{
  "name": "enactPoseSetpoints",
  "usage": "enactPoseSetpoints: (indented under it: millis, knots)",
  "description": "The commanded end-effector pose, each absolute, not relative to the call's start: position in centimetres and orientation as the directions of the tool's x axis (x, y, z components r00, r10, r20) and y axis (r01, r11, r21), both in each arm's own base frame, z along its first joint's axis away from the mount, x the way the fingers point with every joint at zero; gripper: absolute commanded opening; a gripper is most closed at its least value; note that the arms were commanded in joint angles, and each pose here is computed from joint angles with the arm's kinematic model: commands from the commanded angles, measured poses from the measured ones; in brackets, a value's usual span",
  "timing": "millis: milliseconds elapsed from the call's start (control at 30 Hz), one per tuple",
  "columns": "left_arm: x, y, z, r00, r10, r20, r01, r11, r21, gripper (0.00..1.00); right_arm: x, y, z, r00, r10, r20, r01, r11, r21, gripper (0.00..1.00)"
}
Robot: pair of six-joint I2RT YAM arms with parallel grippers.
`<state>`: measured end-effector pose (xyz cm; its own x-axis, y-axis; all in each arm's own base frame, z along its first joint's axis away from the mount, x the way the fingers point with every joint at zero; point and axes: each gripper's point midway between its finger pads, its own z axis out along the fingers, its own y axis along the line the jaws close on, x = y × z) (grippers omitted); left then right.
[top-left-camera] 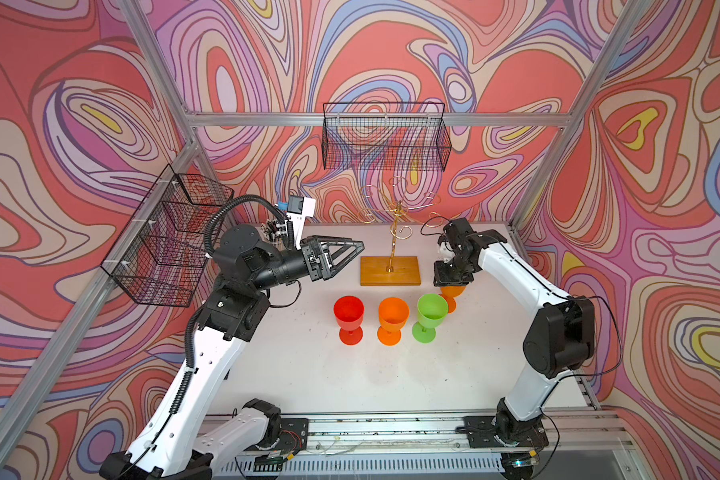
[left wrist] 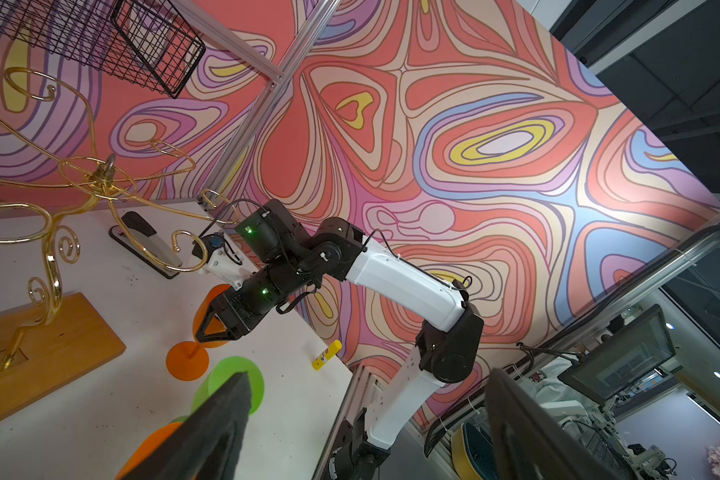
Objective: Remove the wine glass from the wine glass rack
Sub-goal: 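Set the orange glass upright beside the green glass with the right gripper, then open the right gripper and lift it away from the orange glass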
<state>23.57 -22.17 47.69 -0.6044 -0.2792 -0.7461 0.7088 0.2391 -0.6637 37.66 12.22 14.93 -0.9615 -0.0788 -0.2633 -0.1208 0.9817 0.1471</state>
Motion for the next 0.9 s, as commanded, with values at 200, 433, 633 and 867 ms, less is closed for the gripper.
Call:
enactPoseSetpoints:
  millis: [200,433,633,867]
  knots:
    - [23.0,-21.9,47.7,-0.588,-0.266,-0.763,0.724,0.248,-0.644,0.88,38.5,11.5,20.6,-0.911,-0.045,-0.41,-0.104,0.987,0.123,0.45]
    - [23.1,-21.4,47.0,-0.577,-0.257,-0.775,0.712,0.308,-0.632,0.9,37.8,9.6,26.1,-0.853,-0.026,-0.521,-0.07,0.995,0.065,0.45]
    - [23.6,-19.5,46.2,-0.526,-0.261,-0.809,0.666,0.466,-0.583,0.91,36.2,6.5,32.5,-0.743,-0.002,-0.669,-0.001,1.0,-0.002,0.45]
    - [26.7,-12.6,42.9,-0.347,-0.214,-0.913,0.407,0.843,-0.352,0.9,34.3,3.2,38.6,-0.395,0.014,-0.919,0.092,0.996,-0.024,0.56]
